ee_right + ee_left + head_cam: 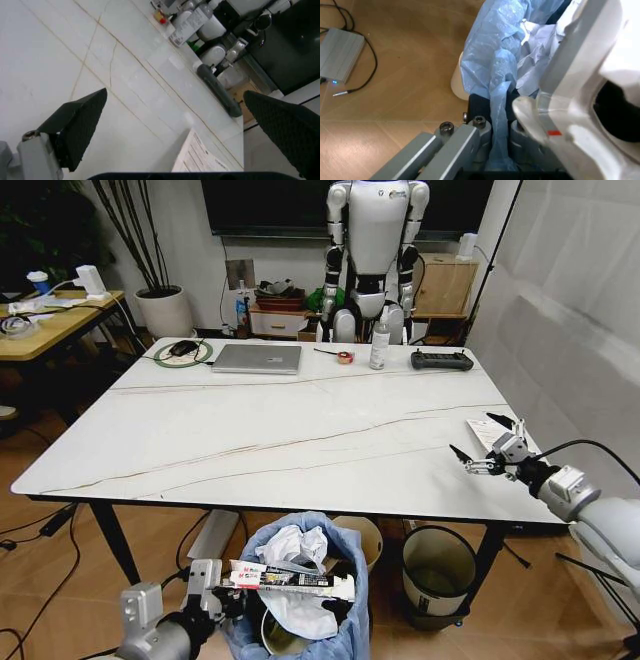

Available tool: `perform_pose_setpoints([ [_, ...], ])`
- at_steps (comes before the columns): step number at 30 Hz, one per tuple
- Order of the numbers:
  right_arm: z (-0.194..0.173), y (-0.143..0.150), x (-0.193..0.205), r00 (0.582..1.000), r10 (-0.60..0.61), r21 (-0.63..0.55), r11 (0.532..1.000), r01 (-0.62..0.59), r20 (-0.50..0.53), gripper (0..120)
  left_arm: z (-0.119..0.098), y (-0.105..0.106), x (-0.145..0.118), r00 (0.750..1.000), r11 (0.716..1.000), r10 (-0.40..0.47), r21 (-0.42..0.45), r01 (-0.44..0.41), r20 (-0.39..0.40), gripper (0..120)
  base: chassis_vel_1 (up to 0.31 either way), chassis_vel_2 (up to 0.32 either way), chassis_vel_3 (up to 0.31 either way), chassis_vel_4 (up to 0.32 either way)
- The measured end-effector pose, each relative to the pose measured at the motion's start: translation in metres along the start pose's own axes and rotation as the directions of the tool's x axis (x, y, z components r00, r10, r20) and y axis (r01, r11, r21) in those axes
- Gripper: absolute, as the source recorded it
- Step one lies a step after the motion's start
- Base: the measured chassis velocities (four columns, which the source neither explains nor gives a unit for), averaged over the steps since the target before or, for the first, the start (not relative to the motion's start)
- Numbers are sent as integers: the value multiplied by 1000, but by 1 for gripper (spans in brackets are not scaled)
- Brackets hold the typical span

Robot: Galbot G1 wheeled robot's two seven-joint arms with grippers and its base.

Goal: Pick up the trash bin and place the trash from the table into it.

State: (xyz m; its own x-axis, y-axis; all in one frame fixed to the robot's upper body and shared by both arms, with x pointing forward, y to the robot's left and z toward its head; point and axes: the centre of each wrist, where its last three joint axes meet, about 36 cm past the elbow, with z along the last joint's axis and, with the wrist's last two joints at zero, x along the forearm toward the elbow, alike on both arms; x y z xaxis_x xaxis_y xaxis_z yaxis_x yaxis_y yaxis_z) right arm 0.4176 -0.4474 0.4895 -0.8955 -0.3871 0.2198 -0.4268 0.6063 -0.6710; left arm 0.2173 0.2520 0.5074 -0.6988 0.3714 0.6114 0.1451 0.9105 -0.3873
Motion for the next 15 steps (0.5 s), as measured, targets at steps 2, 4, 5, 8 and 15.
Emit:
perform_pose_setpoints([
  [2,9,-4,2,1000,-2,35,999,3,-24,100,0,0,0,1000,1000,2,-2,-2,2,0,0,0,0,0],
  [4,9,-4,3,1000,-1,37,999,2,-26,100,0,0,0,1000,1000,2,-2,-2,2,0,0,0,0,0],
  [5,13,-4,4,999,4,45,999,-3,-38,100,-1,0,0,1000,1000,4,-3,-4,2,0,0,0,0,0],
  [8,19,-6,5,998,24,63,998,-20,-64,100,-2,0,-1,1000,1000,7,-9,-7,4,0,0,0,0,0],
  [15,26,-11,7,994,54,61,997,-48,-94,100,-3,0,-1,1000,1000,11,-13,-11,6,0,0,0,0,0],
])
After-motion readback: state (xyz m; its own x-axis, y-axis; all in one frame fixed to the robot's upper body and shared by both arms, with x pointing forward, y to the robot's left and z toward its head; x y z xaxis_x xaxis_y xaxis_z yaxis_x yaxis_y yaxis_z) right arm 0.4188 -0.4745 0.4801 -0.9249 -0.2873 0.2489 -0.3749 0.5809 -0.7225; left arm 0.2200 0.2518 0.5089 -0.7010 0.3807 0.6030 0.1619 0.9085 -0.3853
